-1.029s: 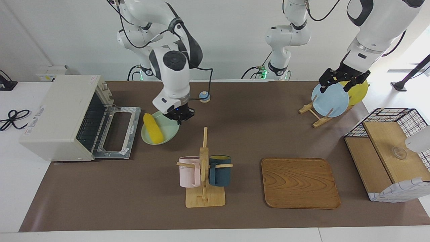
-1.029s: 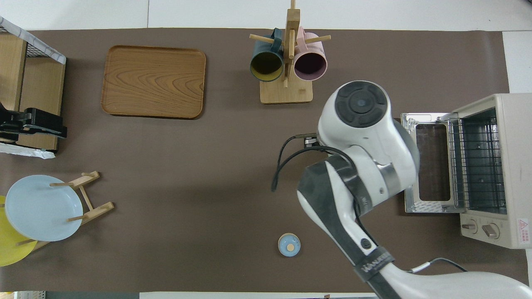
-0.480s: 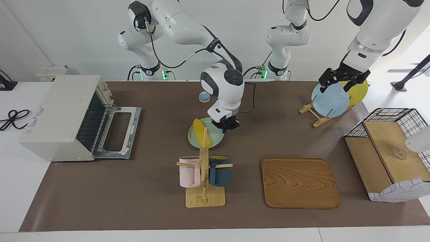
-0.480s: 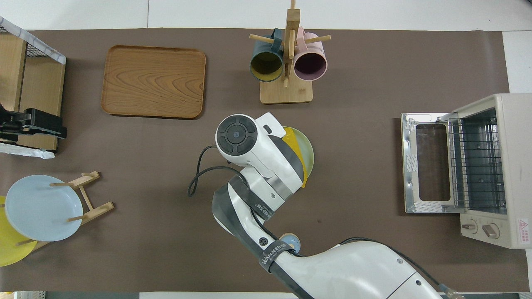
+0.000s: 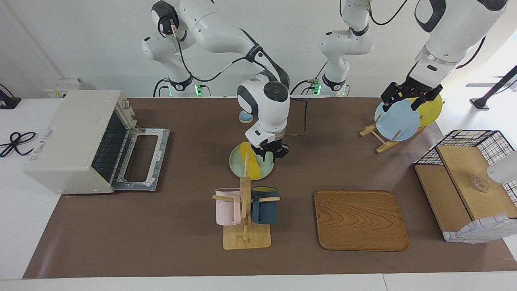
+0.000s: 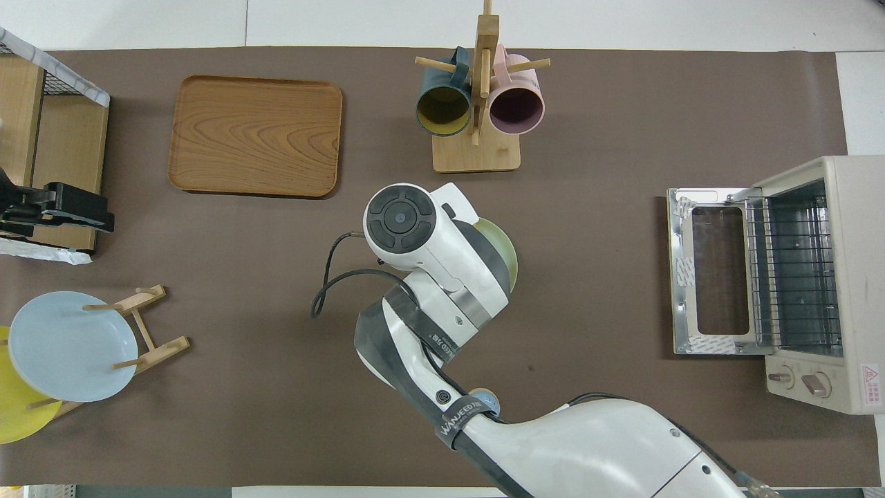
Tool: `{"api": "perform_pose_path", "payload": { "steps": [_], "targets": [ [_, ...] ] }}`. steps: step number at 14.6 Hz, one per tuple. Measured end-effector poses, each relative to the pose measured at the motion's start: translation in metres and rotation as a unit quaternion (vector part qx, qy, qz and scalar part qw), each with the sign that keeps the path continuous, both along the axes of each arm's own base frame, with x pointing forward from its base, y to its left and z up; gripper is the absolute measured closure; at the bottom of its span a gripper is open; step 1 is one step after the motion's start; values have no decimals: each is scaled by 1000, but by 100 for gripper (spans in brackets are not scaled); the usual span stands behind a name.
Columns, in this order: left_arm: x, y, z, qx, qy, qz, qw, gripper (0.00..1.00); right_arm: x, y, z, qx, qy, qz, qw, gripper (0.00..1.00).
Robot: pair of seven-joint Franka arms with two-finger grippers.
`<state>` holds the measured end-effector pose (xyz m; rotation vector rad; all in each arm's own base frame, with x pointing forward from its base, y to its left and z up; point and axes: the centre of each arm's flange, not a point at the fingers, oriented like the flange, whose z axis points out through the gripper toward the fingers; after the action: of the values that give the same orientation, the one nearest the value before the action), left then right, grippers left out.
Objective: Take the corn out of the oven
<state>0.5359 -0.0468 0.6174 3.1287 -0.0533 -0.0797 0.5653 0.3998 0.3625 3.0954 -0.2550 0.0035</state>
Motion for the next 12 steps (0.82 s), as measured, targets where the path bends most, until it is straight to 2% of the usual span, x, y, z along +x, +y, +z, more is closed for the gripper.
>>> {"api": "perform_pose_path", "payload": {
  "steps": [1, 3, 4, 7, 10, 12],
  "targets": [
    [-1, -2, -1, 0, 1, -2, 1000, 0, 9, -23, 7, -12, 12, 15, 1000, 67],
    [-5, -15, -6, 0, 3, -14, 1000, 0, 27, -82, 22, -28, 37, 20, 999, 92],
    [-9, -31, -12, 0, 3, -21, 1000, 0, 33, -115, 24, -31, 45, 13, 998, 99],
    [-27, -107, -41, -1, -7, -17, 1000, 0, 26, -173, 3, -54, 67, -2, 996, 99],
    [-52, -189, -73, -11, -24, -8, 1000, 0, 13, -205, -28, -92, 59, 8, 994, 99],
    [-73, -244, -102, -28, -35, 7, 999, 0, 12, -244, -47, -90, 53, -13, 994, 99]
  ]
}}
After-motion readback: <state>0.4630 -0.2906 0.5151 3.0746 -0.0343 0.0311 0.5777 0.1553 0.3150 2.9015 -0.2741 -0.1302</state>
